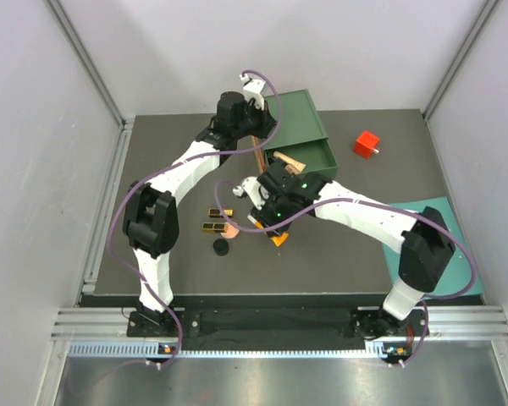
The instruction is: Organize the makeup
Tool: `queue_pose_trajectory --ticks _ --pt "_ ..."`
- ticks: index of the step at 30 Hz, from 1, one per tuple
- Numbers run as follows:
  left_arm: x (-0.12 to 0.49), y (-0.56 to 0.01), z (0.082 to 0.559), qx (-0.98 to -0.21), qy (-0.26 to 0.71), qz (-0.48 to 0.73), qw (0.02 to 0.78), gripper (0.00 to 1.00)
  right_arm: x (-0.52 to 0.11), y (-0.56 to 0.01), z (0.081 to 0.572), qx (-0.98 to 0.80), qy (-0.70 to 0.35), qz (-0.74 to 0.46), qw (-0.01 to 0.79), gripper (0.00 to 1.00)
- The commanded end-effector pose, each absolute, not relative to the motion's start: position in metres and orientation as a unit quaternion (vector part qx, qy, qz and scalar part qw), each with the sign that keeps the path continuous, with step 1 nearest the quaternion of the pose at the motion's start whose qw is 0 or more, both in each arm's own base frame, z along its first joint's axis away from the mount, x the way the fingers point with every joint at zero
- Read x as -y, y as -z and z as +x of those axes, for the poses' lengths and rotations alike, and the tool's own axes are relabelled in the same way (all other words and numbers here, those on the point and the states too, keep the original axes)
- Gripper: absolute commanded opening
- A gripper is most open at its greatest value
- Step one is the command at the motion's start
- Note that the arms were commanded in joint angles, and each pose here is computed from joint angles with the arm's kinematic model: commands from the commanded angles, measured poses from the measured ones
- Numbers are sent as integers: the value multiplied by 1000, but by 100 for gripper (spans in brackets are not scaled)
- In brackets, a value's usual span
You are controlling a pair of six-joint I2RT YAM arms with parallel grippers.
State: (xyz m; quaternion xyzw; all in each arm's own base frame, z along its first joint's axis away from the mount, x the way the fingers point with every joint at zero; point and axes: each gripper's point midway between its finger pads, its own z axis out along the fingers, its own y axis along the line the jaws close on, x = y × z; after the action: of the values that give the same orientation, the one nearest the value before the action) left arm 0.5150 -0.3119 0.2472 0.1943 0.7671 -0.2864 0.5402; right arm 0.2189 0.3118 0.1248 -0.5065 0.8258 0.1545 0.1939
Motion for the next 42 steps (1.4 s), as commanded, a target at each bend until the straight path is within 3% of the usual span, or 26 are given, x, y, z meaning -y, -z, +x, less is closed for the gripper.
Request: queue_pose_trajectory --ticks 1,12,21,31,40,42 --pt "288 -132 488 -870 236 180 393 0 -322 -201 232 -794 -169 -508 288 0" --pt "288 -133 488 -870 237 180 392 0 -315 -291 286 -756 -133 -478 427 0" --pt "287 -133 486 -871 236 181 391 0 -254 -335 350 -739 -18 -424 523 0" --pt "286 -135 486 -870 233 182 394 0 -234 -319 380 -722 68 -429 539 1" --pt "284 -134 488 -871 228 183 395 0 -217 -285 390 -735 123 -413 524 14" --pt "284 -133 488 -872 228 183 393 0 -218 -285 392 -735 125 -408 527 29"
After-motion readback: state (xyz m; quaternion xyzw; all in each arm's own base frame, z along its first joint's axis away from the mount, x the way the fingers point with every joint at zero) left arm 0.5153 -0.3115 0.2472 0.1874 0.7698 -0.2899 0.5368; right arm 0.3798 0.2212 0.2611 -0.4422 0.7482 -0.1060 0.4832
